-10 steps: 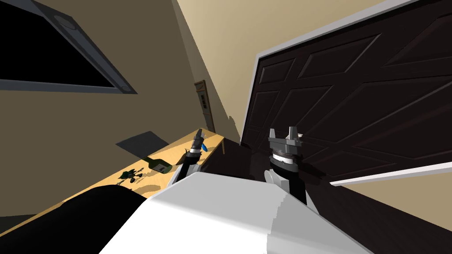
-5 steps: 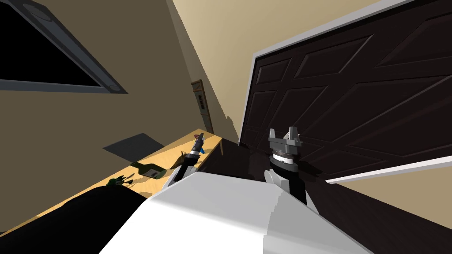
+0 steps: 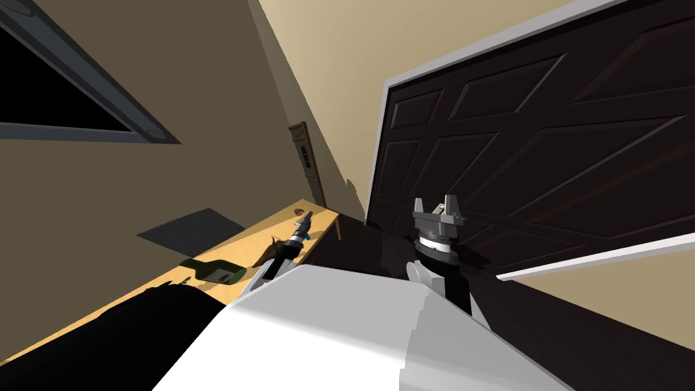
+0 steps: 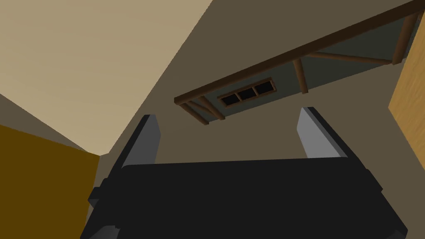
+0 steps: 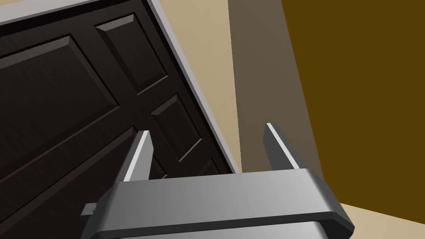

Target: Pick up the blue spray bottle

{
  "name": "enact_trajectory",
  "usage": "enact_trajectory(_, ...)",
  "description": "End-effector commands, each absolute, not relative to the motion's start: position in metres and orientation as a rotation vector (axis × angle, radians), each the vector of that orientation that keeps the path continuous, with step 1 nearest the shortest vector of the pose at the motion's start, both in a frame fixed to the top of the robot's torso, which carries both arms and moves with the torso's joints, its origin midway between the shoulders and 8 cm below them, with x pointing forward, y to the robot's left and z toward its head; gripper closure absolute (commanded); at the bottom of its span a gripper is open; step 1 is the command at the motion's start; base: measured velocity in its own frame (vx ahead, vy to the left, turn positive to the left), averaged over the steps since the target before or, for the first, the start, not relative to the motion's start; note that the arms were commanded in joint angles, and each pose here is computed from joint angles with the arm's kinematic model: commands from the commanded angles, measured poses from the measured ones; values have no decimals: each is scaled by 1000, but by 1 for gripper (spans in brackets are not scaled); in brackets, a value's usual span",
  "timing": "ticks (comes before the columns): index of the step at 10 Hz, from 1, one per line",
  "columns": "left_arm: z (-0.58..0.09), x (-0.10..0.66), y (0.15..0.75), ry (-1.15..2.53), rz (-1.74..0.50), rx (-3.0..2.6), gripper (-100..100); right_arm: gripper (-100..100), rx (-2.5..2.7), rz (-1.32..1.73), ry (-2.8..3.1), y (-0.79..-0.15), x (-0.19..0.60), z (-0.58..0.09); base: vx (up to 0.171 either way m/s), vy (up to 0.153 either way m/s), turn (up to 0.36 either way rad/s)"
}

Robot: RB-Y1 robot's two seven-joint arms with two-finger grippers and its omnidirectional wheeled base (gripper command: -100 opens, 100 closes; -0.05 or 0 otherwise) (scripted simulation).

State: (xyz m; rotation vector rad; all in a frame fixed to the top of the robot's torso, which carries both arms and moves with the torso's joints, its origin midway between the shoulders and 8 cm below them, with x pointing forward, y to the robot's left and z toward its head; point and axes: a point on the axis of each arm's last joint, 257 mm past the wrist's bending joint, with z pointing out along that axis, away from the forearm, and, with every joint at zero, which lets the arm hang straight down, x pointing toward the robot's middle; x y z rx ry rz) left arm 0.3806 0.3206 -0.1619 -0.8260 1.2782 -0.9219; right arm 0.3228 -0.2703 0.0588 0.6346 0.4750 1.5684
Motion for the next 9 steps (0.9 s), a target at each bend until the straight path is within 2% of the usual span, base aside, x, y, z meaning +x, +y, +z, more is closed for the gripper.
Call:
enact_trajectory(1,-190,375,334,1354,-869,-873,-100,0,635,1568,475,-270,323,59,70,-49,-51)
enact_trajectory(4,-241,360,366,1491,-759,-957,-100,0,635,1568,475,-270,323,59,88,-59,-63)
enact_trajectory(9,-292,335,405,1634,-619,-1050,-100,0,635,1568,475,-270,323,59,42,-34,-37)
